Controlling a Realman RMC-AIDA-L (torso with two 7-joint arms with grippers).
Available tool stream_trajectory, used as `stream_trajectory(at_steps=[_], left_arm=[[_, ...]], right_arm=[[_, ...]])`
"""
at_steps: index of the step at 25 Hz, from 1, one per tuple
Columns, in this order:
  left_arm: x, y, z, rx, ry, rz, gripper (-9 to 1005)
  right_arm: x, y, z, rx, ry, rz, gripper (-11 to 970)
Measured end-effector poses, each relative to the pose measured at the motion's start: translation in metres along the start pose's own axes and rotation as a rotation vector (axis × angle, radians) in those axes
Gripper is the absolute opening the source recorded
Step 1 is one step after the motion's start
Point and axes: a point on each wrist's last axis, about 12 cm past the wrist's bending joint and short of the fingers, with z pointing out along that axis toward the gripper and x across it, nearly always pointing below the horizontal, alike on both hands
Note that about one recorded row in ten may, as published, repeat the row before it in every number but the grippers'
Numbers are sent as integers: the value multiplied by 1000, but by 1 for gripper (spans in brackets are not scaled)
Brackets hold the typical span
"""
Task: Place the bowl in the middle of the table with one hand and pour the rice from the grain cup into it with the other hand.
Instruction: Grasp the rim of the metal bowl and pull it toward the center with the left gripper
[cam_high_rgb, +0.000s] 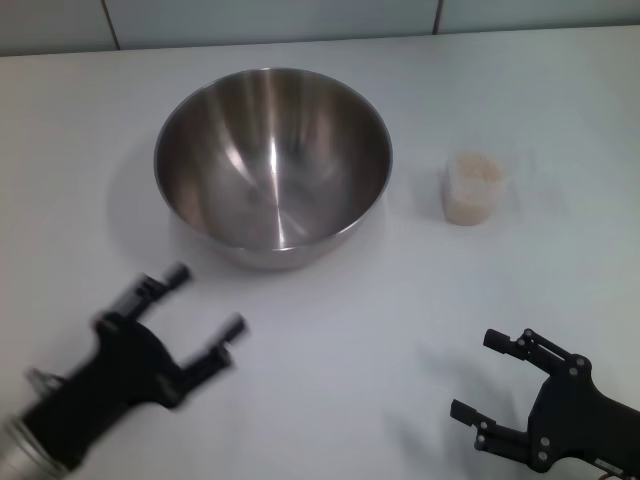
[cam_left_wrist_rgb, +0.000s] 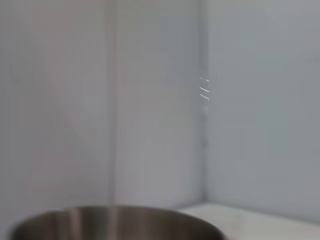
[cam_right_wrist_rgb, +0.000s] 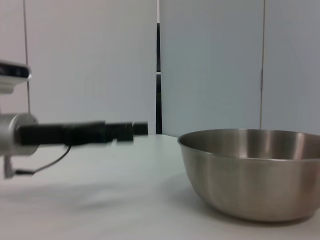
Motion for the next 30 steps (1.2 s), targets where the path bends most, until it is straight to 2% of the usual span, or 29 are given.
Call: stream_trajectory(at_steps=[1,2,3,4,7,8,9,10,11,12,15,16,17,19,21,22,25,30], left_arm=[[-6,14,-1,-22,-18,-27,802],[-9,22,-1,-32,-26,-38,800],[-16,38,2,-52,-39,-71,799],[-19,45,3,-62,-42,-88,797],[-34,82,16,-99,-26,-192,793],[-48,107,23,-105,9,-245,791],[-59,120,28,-94,32,-265,790],[-59,120,28,-94,32,-265,789],[-78,138,37,-72,76,-258,787],[-78,138,37,-72,76,-258,786],[-101,161,55,-86,207,-261,781],[-111,170,67,-108,299,-229,780],[-111,170,67,-108,299,-229,778],[-130,171,87,-128,410,-173,776],[-137,168,95,-131,445,-155,773],[-137,168,95,-131,445,-155,771],[-147,162,111,-161,541,-98,767],[-151,152,129,-131,598,-84,760]], right_arm=[[0,0,0,-1,0,1,829],[0,0,0,-1,0,1,829],[0,0,1,-5,-1,1,828],[0,0,1,-5,-1,1,828],[-1,0,2,-6,-3,3,828],[-1,0,2,-6,-5,3,829],[-1,0,2,-6,-5,3,829],[-1,0,2,-6,-5,3,829],[-1,-1,2,-8,-6,3,829],[-1,-1,2,-8,-6,3,829],[-1,0,3,-9,-11,6,828],[-1,0,3,-8,-12,8,828],[-1,0,3,-8,-12,8,828],[-1,0,3,-8,-11,8,828],[-1,1,3,-10,-10,9,828],[-1,1,3,-10,-10,9,828],[-1,1,3,-12,-11,9,828],[-1,0,3,-12,-10,8,829]])
